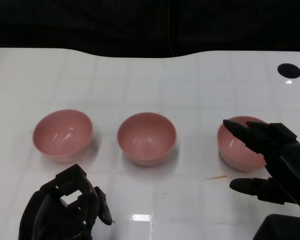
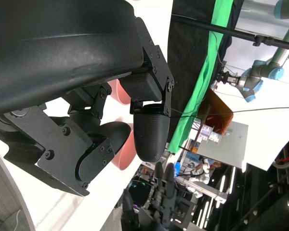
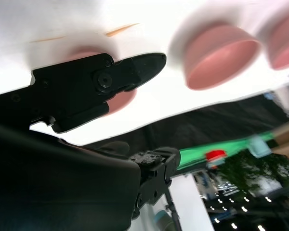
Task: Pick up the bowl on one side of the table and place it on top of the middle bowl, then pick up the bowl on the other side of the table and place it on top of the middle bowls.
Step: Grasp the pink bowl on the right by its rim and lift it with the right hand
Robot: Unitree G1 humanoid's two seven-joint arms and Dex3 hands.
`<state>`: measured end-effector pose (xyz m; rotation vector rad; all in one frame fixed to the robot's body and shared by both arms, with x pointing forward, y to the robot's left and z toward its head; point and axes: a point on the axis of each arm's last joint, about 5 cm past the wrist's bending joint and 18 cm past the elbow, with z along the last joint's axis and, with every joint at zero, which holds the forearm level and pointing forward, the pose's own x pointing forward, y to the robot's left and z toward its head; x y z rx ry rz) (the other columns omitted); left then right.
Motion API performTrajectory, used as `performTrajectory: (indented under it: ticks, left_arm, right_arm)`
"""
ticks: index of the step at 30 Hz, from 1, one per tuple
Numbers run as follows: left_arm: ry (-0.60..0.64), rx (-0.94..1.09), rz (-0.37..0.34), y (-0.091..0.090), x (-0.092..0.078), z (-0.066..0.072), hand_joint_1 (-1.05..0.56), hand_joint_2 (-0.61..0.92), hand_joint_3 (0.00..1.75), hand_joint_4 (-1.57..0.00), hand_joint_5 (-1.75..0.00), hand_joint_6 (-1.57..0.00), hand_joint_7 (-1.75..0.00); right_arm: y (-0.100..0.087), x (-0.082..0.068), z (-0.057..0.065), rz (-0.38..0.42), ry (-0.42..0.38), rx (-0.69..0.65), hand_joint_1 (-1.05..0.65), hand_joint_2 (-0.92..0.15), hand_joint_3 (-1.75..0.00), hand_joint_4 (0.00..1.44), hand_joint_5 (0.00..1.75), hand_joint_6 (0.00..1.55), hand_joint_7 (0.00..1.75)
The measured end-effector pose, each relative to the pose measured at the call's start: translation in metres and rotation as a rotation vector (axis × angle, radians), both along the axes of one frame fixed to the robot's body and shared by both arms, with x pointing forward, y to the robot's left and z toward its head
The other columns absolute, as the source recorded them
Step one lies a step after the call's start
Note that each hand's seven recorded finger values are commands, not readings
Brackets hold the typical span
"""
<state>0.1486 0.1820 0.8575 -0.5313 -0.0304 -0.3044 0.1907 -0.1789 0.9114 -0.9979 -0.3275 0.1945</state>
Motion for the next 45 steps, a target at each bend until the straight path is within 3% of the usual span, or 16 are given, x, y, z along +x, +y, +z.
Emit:
performTrajectory:
  ticks: [7,16,24,27,32,34,37,40,41,42,43,44,45]
  left_arm:
    - [0.0,0.001,0.004,-0.001,-0.001,0.001,-0.09,0.41,1.32,-0.84,-1.65,-0.83,-1.44]
    - [0.001,-0.007,0.005,-0.002,-0.001,0.001,-0.09,0.44,1.28,-0.84,-1.65,-0.84,-1.42]
    - [0.005,-0.01,0.008,-0.003,-0.003,0.0,-0.08,0.45,1.27,-0.84,-1.66,-0.83,-1.42]
    - [0.005,-0.014,0.01,-0.004,-0.003,0.0,-0.09,0.44,1.28,-0.84,-1.66,-0.83,-1.43]
    - [-0.001,-0.012,0.011,-0.004,-0.004,0.001,-0.1,0.44,1.28,-0.83,-1.66,-0.81,-1.45]
    - [-0.003,-0.011,0.014,-0.004,-0.004,0.002,-0.09,0.43,1.28,-0.83,-1.66,-0.82,-1.44]
    - [-0.005,-0.007,0.029,-0.004,-0.004,0.004,-0.09,0.44,1.28,-0.84,-1.66,-0.82,-1.45]
    - [-0.009,-0.007,0.031,-0.004,-0.004,0.005,-0.09,0.44,1.31,-0.84,-1.66,-0.81,-1.45]
    - [-0.01,-0.006,0.034,-0.004,-0.004,0.006,-0.09,0.44,1.31,-0.84,-1.66,-0.81,-1.45]
    - [-0.012,-0.006,0.033,-0.004,-0.004,0.006,-0.08,0.44,1.32,-0.84,-1.66,-0.81,-1.45]
    - [-0.013,-0.006,0.032,-0.005,-0.004,0.006,-0.08,0.44,1.32,-0.84,-1.66,-0.81,-1.45]
    - [-0.014,-0.006,0.032,-0.005,-0.004,0.006,-0.08,0.44,1.33,-0.84,-1.66,-0.81,-1.45]
    - [-0.015,-0.006,0.031,-0.005,-0.004,0.007,-0.08,0.44,1.33,-0.84,-1.66,-0.81,-1.45]
  right_arm:
    - [0.002,0.008,-0.001,-0.064,0.009,-0.269,-0.57,-0.89,-0.01,0.07,0.46,0.29,0.03]
    - [0.012,0.027,-0.011,-0.062,0.048,-0.423,-0.6,-0.9,0.0,0.12,0.43,0.32,0.02]
    - [0.022,0.045,-0.027,-0.044,0.069,-0.505,-0.59,-0.92,-0.01,0.31,0.28,0.4,0.03]
    - [0.026,0.051,-0.032,-0.048,0.068,-0.522,-0.5,-0.92,-0.02,0.4,0.23,0.46,0.03]
    - [0.036,0.061,-0.043,-0.059,0.066,-0.536,-0.3,-0.92,-0.05,0.75,0.24,0.72,0.08]
    - [0.036,0.065,-0.047,-0.067,0.059,-0.516,-0.26,-0.92,-0.03,0.91,0.32,0.83,0.09]
    - [0.036,0.07,-0.052,-0.073,0.048,-0.455,-0.21,-0.92,-0.09,0.87,1.12,1.1,0.06]
    - [0.035,0.074,-0.055,-0.077,0.025,-0.421,-0.21,-0.92,-0.06,0.89,1.65,1.26,0.08]
    - [0.035,0.076,-0.055,-0.075,0.015,-0.415,-0.21,-0.92,-0.06,0.89,1.68,1.27,0.08]
    - [0.035,0.077,-0.055,-0.073,0.003,-0.41,-0.21,-0.91,-0.15,0.9,1.72,1.15,0.56]
    - [0.035,0.077,-0.056,-0.074,-0.011,-0.403,-0.21,-0.91,-0.2,0.92,1.73,0.91,1.1]
    - [0.035,0.077,-0.056,-0.076,-0.034,-0.393,-0.23,-0.89,-0.21,0.93,1.74,0.78,1.37]
    - [0.035,0.077,-0.057,-0.077,-0.056,-0.379,-0.23,-0.89,-0.2,0.94,1.74,0.72,1.5]
